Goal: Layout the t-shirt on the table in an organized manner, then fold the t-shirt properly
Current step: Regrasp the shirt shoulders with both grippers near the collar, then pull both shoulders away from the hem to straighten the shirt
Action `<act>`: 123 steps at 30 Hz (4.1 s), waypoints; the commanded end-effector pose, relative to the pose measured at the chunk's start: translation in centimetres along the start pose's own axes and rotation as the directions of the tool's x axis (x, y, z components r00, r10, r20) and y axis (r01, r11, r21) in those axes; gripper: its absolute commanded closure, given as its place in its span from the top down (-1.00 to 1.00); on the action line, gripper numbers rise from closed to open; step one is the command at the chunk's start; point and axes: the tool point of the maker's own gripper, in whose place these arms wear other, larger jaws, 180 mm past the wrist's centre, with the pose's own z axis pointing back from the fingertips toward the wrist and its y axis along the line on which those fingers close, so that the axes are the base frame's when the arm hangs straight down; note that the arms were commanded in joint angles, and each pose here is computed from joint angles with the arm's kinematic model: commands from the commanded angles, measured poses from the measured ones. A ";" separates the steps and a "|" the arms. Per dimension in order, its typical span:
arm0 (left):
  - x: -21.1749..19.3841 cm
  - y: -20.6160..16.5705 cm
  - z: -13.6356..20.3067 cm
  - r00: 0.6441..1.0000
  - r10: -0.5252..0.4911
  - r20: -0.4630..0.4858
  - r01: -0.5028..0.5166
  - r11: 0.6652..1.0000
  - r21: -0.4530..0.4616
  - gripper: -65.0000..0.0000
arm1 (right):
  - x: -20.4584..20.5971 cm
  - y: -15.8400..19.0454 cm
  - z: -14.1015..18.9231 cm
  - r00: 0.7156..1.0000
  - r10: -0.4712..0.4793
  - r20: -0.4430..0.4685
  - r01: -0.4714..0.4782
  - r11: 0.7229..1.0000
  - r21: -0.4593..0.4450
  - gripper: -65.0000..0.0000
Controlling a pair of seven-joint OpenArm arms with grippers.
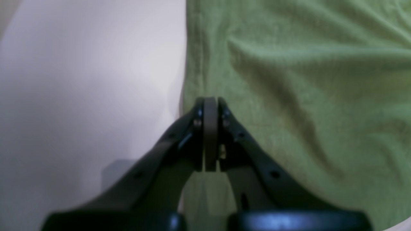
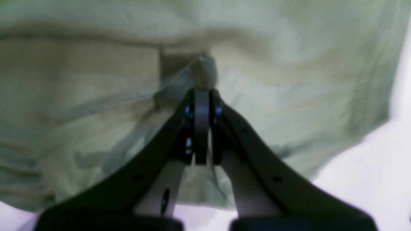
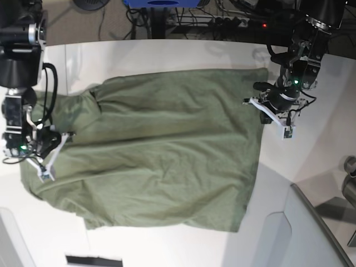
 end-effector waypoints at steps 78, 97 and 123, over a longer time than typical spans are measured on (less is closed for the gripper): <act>-1.2 -1.4 -0.6 0.981 -0.191 -0.011 0.191 0.982 -0.004 -1.00 | -14.3 -9.9 6.3 0.989 -0.086 -0.123 0.044 0.950 -0.308 -1.00; -5.2 -1.3 4.6 0.995 -0.092 -0.034 0.092 0.996 0.003 -1.00 | -13.2 0.5 7.5 0.993 -0.113 0.028 0.115 0.991 -0.069 -1.00; -9.3 3.9 10.6 0.920 0.389 0.044 -0.390 0.921 0.007 0.86 | -15.2 -2.1 8.6 0.948 -0.315 0.038 0.310 0.946 0.100 -0.52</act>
